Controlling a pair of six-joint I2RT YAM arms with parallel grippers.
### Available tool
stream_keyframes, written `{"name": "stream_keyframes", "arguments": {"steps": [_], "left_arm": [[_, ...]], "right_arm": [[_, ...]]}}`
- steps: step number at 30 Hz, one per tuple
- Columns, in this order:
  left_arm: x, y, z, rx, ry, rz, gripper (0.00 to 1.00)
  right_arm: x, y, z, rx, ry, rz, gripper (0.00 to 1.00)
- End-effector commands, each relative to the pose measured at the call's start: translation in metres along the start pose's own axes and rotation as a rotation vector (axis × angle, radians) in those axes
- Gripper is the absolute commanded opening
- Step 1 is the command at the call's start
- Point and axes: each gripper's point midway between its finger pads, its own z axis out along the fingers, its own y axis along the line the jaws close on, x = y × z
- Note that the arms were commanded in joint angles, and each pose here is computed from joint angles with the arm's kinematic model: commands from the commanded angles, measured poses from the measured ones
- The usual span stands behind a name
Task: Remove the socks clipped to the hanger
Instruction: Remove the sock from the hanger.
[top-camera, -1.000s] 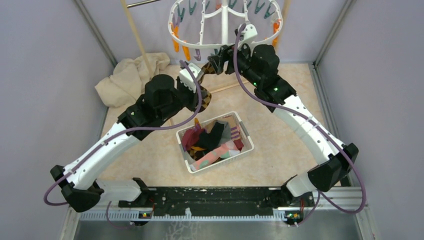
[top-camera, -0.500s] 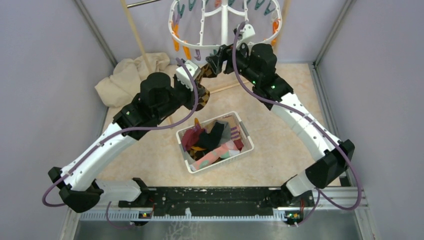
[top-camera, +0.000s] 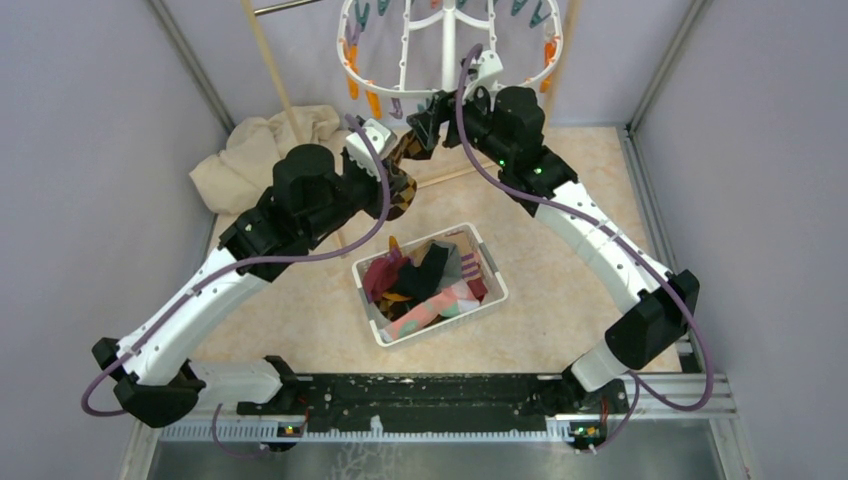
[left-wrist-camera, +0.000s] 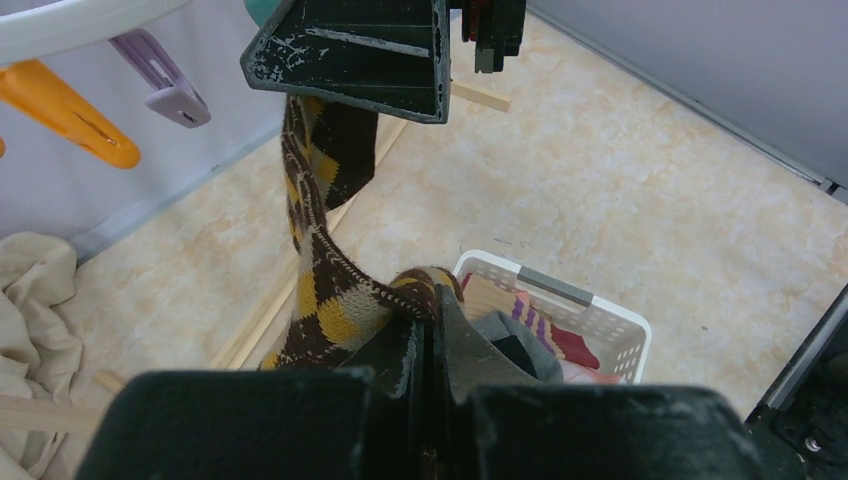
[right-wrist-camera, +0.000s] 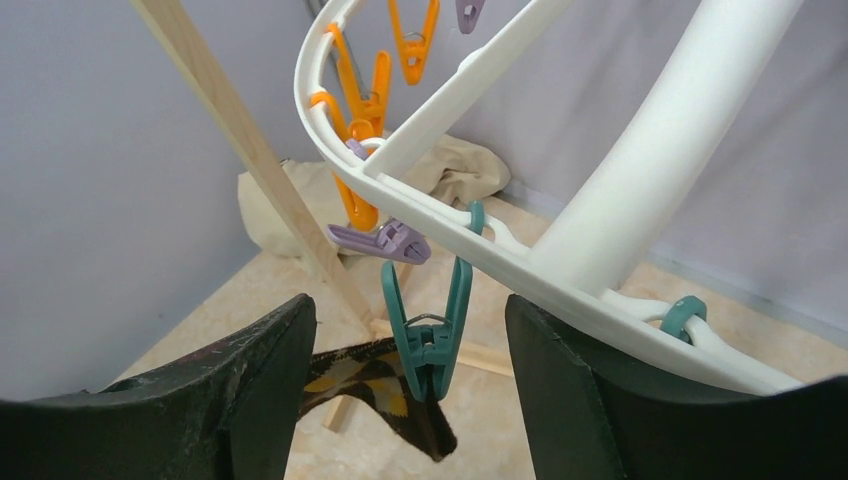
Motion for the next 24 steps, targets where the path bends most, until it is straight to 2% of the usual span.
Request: {"name": "stream_keyframes", "arguments": {"steps": [1,24], "left_arm": [[-0.021,0.002,-0.013,-0.001,-0.058,0.001,0.02],[-0.024,-0.001,-0.018,0.014,-0.073,-0.013,0.02]], "right_arm": [[-0.051,0.007,-0.006,-0.025,-0.147,-0.014,0.7],[-0.051,0.006,0.006,-0.032,-0.164,0.008,0.62]]}}
